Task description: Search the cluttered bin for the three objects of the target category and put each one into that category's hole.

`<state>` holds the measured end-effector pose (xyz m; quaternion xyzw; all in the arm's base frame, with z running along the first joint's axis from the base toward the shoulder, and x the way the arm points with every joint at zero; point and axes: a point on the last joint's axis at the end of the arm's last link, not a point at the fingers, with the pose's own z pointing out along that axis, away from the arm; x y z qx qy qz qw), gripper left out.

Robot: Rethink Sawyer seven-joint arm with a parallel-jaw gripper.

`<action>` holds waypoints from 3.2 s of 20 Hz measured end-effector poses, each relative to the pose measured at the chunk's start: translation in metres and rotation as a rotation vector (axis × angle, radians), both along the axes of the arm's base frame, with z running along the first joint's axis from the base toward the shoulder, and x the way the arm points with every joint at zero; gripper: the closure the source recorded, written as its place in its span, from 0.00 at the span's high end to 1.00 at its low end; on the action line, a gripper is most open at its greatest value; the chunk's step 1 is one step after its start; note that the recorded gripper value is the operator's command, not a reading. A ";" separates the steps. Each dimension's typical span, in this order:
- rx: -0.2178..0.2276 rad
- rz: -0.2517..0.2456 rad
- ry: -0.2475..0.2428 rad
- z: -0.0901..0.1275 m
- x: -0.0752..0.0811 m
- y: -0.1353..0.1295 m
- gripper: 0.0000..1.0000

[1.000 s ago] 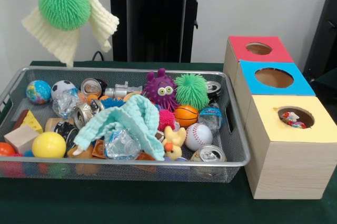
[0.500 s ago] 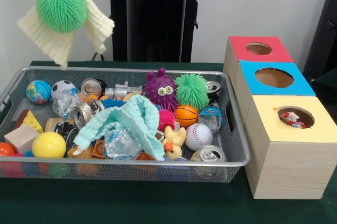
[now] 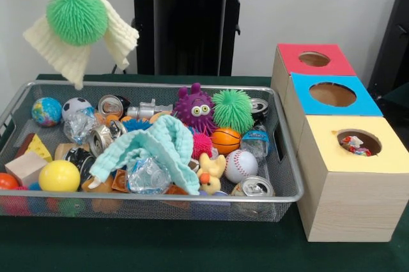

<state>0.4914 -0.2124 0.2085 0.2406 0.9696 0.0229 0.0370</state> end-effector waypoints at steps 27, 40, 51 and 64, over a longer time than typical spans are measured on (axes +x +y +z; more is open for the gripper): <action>-0.021 0.222 -0.022 -0.111 -0.009 0.015 0.00; -0.065 0.255 -0.027 -0.139 -0.008 0.010 0.00; -0.119 0.369 -0.408 -0.237 0.054 0.015 0.00; -0.167 0.238 -0.587 -0.298 0.054 0.006 1.00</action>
